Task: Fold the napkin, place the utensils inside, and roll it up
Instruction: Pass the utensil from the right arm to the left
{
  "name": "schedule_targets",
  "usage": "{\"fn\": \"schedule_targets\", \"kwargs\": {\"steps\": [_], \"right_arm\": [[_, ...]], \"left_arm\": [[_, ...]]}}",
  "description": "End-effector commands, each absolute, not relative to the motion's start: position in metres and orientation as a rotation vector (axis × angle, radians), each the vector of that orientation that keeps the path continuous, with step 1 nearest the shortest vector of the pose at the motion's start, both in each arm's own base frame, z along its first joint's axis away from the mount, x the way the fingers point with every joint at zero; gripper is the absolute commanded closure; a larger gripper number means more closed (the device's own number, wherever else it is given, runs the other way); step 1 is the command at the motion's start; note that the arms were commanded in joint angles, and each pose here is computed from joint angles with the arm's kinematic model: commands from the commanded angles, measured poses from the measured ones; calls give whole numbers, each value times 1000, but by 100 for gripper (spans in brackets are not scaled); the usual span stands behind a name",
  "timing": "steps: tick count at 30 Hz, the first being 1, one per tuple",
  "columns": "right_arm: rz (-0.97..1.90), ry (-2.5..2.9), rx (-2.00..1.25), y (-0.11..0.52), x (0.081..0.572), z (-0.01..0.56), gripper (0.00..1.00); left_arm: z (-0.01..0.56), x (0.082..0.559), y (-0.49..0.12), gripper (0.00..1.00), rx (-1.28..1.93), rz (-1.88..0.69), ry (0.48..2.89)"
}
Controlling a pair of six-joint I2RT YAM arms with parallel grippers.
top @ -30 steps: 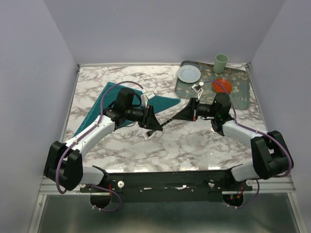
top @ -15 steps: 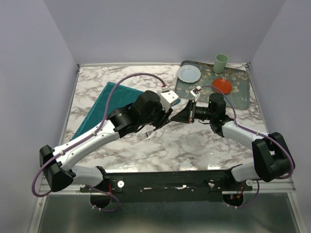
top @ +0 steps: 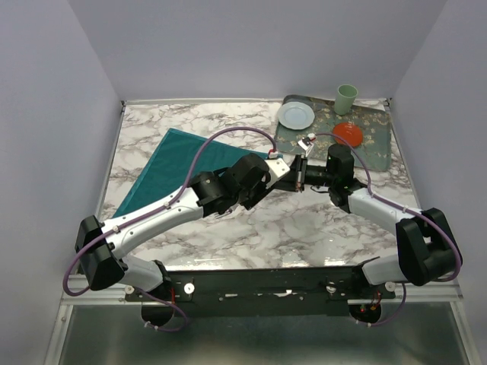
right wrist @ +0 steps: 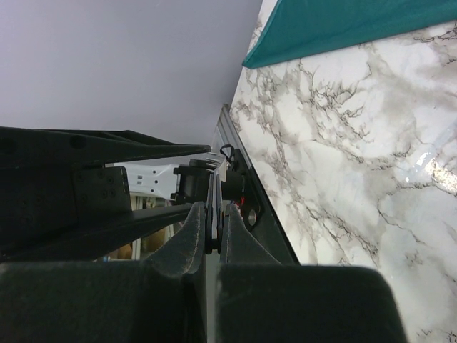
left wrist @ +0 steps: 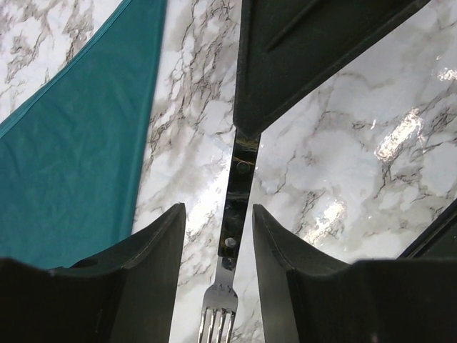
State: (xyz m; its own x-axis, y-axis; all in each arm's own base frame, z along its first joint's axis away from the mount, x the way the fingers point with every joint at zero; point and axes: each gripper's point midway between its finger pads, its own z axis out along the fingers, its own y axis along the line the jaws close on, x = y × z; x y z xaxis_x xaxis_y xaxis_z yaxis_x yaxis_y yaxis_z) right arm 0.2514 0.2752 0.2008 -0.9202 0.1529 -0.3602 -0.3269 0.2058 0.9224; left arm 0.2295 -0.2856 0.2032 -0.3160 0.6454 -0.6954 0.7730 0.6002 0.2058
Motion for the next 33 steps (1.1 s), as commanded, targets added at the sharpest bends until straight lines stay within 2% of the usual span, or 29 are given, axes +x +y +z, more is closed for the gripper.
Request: {"fn": "schedule_targets", "kwargs": {"steps": [1, 8, 11, 14, 15, 16, 18, 19, 20, 22, 26, 31, 33], "right_arm": [[1780, 2097, -185, 279, 251, 212, 99], [1789, 2097, -183, 281, 253, 215, 99], [1795, 2100, -185, 283, 253, 216, 99], [1805, 2095, -201, 286, 251, 218, 99], [1805, 2094, -205, 286, 251, 218, 99], [1796, 2090, -216, 286, 251, 218, 99], [1674, 2130, -206, 281, 260, 212, 79], [1614, 2146, -205, 278, 265, 210, 58], [1496, 2208, -190, 270, 270, 194, 50], [1374, 2220, -169, 256, 282, 200, 39], [1194, 2272, -112, 220, 288, 188, 37], [1242, 2326, -147, 213, 263, 167, 37], [1288, 2363, -162, 214, 249, 154, 37]], "left_arm": [[193, 230, -278, 51, 1160, -140, 2069], [185, 227, -278, 56, 1191, -145, 2080], [181, 228, -278, 65, 1197, -130, 2084], [184, 232, -276, 82, 1203, -103, 2068], [182, 233, -273, 95, 1212, -79, 2064], [184, 237, -268, 97, 1202, -53, 2057], [178, 240, -256, 100, 1237, -2, 2051], [179, 241, -248, 100, 1232, 21, 2046], [177, 251, -232, 100, 1222, 81, 2054], [167, 252, -209, 100, 1234, 124, 2072], [147, 254, -173, 100, 1261, 125, 2120], [104, 271, -121, 100, 1365, 196, 2194], [109, 282, -117, 100, 1352, 199, 2204]]}}
